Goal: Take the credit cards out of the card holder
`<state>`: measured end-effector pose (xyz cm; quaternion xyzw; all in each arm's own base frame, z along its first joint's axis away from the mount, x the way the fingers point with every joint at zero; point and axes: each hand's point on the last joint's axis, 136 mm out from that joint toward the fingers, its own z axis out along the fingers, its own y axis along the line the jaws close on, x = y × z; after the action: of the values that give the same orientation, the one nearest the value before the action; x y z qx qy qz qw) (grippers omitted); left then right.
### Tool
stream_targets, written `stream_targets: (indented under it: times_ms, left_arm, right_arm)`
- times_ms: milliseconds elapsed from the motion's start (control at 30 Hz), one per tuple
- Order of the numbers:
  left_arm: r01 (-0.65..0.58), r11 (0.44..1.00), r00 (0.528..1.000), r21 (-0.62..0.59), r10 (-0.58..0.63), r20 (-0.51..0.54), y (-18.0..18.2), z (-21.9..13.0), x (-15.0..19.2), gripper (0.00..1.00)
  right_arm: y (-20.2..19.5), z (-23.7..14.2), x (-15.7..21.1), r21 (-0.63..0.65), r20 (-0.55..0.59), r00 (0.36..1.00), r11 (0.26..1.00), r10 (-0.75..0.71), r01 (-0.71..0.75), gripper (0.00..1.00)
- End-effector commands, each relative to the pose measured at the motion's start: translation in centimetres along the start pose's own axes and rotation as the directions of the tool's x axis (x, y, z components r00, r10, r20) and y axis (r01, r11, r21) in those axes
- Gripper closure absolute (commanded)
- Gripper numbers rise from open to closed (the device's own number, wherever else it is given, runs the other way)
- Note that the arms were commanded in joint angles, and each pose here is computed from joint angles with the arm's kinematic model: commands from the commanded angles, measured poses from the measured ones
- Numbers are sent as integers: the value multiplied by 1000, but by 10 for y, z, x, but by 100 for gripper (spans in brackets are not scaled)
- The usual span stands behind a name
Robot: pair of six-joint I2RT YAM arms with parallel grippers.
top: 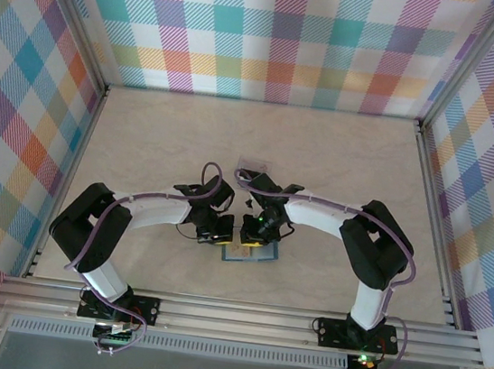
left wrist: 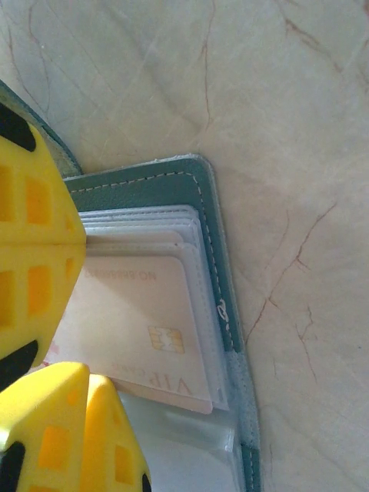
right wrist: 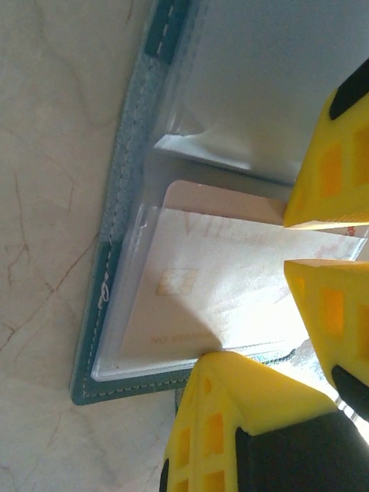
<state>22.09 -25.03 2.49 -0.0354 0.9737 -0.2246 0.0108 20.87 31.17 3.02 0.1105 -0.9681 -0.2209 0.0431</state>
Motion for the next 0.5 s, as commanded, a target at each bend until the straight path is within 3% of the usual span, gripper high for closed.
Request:
stream_targets:
  times_ms: [0,467]
  left_arm:
    - [-7,995,999,-104,4,-36,24,4,13,97]
    - [-14,993,999,-118,10,-37,32,3,19,97]
  right_arm:
    - [-8,2,4,17,-14,1000,1000,17,-17,81]
    - [13,-7,-6,-87,8,1000,996,23,-22,80]
